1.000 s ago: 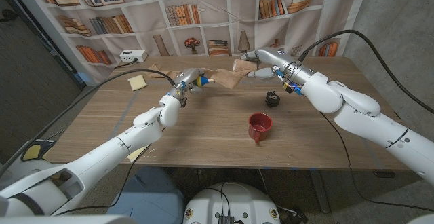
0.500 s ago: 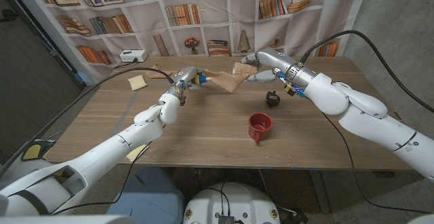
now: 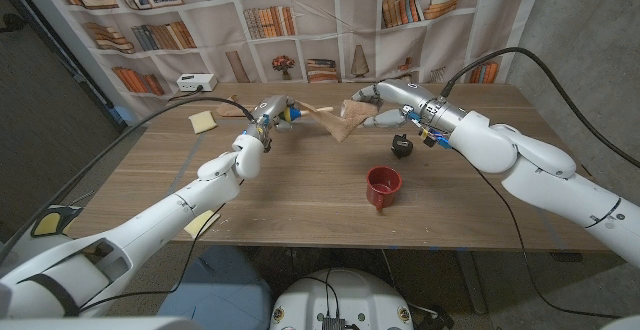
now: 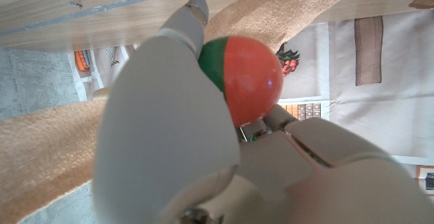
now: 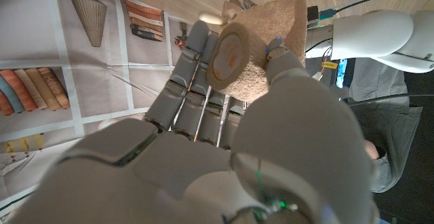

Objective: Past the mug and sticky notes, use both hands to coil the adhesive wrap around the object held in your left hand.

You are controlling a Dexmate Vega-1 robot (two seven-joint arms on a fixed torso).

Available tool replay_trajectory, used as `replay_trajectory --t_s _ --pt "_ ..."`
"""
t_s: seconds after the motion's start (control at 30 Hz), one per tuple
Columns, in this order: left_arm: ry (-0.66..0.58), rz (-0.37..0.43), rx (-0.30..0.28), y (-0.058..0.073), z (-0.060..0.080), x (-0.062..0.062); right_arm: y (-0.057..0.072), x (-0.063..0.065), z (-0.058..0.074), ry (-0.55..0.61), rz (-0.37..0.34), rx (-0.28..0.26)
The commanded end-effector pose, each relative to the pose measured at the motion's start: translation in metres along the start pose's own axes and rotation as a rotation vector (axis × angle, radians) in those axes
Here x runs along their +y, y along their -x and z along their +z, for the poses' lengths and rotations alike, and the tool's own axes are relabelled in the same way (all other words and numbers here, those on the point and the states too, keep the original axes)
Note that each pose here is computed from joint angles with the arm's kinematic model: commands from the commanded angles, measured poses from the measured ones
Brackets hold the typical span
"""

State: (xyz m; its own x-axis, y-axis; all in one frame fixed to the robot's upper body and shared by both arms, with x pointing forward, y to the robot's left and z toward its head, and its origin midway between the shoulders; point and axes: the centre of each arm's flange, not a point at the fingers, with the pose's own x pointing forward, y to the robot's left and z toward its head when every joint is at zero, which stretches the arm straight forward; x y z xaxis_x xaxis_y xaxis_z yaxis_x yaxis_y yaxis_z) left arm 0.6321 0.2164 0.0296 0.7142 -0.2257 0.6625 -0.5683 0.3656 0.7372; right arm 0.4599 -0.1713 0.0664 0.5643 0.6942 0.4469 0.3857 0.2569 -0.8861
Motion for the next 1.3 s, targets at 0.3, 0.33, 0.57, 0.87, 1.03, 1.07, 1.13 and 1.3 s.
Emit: replay_trajectory --t_s 0.3,0.33,0.57,0.87,1.03,1.07,1.13,1.3 --pt "0.078 0.141 -0.052 -0.002 0.015 0.024 -0.018 0.051 -0.019 -0.052 0.169 0.052" --pt "0.078 0.143 -0.053 -0.001 0.016 0.025 -0.018 0.051 -0.019 -0.043 0.167 0.058" --pt "0.085 0.127 -0.052 0.003 0.017 0.026 -0.022 0.055 -0.028 -0.001 0.17 0.094" --pt "0.085 0.114 -0.04 0.015 0.013 0.026 -0.034 0.062 -0.07 -0.105 0.189 0.164" --pt "0.126 0.114 -0.03 0.023 0.007 0.027 -0.039 0.062 -0.082 -0.091 0.174 0.193" --pt "0.128 0.117 -0.032 0.024 0.007 0.028 -0.039 0.062 -0.082 -0.069 0.169 0.197" --pt "0.136 0.122 -0.036 0.026 0.008 0.03 -0.04 0.062 -0.081 -0.048 0.164 0.204" --pt "0.169 0.126 -0.049 0.028 0.011 0.032 -0.042 0.061 -0.08 -0.015 0.157 0.208"
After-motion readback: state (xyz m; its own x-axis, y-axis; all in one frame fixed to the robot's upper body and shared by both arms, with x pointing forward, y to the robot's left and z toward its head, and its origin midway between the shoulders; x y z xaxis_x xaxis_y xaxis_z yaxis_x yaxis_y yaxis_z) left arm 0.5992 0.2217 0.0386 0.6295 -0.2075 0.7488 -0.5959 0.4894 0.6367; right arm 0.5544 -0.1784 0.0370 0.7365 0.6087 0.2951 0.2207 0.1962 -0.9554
